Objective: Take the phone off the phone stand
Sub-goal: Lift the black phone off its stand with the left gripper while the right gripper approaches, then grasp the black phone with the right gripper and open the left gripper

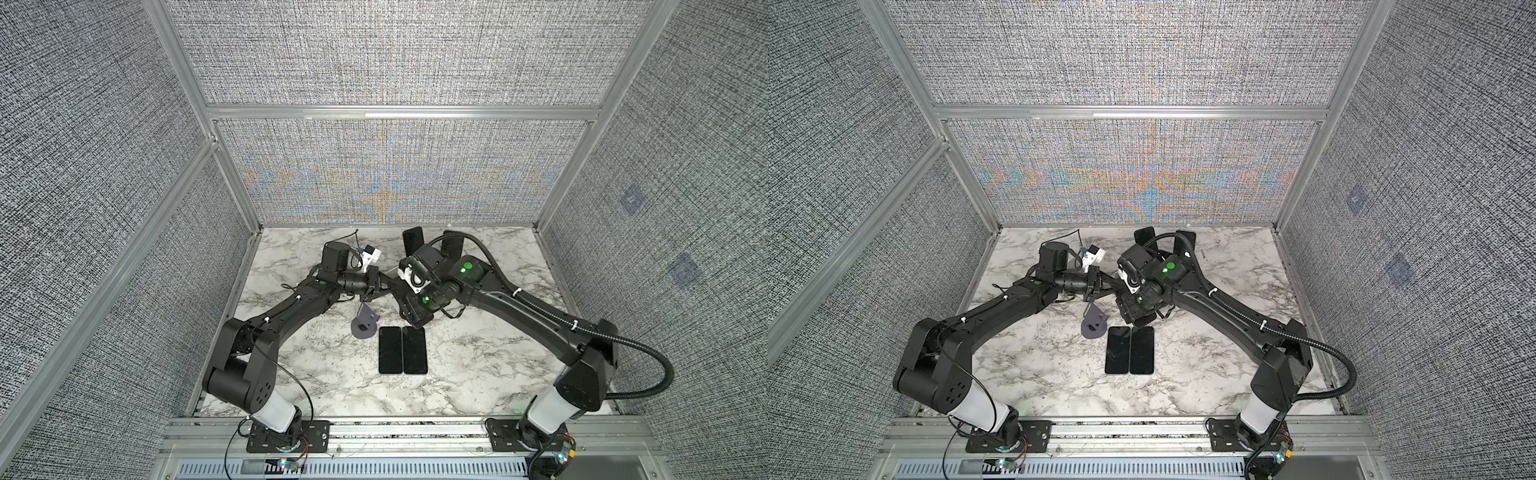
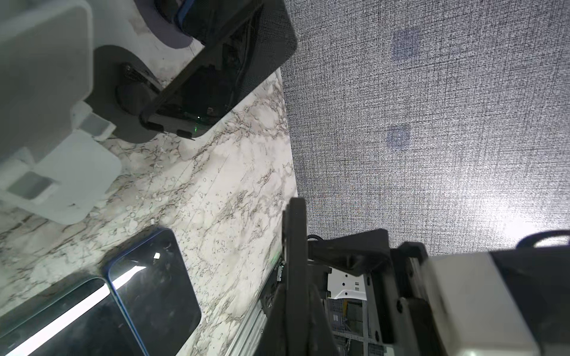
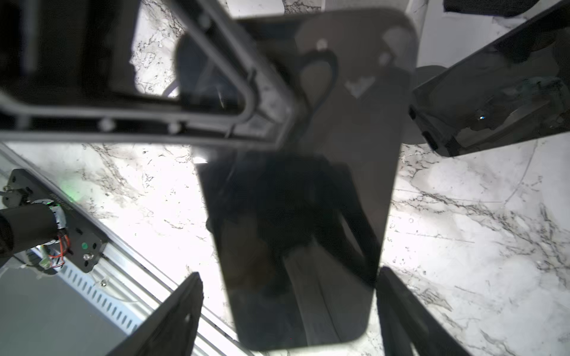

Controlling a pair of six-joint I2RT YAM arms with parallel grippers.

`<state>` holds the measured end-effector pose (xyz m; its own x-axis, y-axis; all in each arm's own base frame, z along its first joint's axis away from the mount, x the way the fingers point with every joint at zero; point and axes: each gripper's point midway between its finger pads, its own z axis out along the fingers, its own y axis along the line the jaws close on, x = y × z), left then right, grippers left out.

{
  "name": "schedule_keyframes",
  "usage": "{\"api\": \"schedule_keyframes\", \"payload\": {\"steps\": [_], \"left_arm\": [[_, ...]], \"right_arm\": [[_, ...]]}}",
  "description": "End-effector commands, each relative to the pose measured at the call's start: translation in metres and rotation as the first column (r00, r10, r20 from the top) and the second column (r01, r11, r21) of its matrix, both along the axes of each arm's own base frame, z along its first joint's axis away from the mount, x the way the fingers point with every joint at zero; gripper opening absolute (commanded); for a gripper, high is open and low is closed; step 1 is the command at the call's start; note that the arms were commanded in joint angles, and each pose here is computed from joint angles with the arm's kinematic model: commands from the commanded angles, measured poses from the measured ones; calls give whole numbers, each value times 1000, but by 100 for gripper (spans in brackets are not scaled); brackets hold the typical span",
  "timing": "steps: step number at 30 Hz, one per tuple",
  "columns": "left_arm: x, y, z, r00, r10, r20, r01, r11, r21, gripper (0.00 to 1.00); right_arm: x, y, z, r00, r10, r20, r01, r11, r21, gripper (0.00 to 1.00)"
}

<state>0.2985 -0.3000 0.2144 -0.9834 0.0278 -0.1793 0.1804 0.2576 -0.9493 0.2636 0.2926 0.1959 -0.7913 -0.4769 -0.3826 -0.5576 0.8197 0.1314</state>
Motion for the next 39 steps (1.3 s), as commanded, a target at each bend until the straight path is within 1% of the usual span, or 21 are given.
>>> {"api": "schedule_keyframes", "payload": {"steps": [1,5,9,20,23,26,27,31,32,33,34,36,39], "left_arm": [[-10,-6,17,996,-75,52,78,995,-57,0],[-14,-10,16,992,-108,69,113,991,-66,0],[-14,-11,13,989,-128,68,132,989,-71,0],[-13,-16,16,986,-147,82,154,984,-88,0],[-13,-16,16,985,-148,88,155,984,-88,0],[-12,-16,16,985,-143,91,152,984,-91,0],[-12,-16,15,986,-141,91,149,985,-91,0],[-10,-17,13,987,-130,90,138,986,-88,0],[-10,-16,12,988,-129,89,137,987,-88,2],[-9,-16,13,988,-128,91,136,987,-89,10],[-9,-17,12,988,-127,91,135,987,-88,16],[-8,-16,13,988,-121,98,129,988,-87,26],[-8,-16,14,988,-118,98,126,988,-86,37]], "right_arm": [[0,-7,-4,1000,29,1,-29,998,-56,79],[1,-9,-3,999,35,-4,-35,998,-44,80],[2,-9,4,1000,28,10,-28,1000,-3,79],[3,-8,-2,1000,12,14,-12,1000,28,64],[5,-8,-1,1000,2,23,-2,999,34,59],[8,-12,-2,999,-23,31,23,1000,21,54],[9,-13,-4,999,-35,30,35,999,13,54],[10,-9,-4,999,-36,30,35,999,35,52],[11,-10,-4,999,-39,32,38,999,37,51],[11,-9,-5,999,-42,32,41,998,38,50],[11,-9,-4,999,-42,33,41,998,41,50],[12,-9,-4,998,-44,34,43,998,45,48],[12,-11,-6,998,-58,25,57,997,51,45]]}}
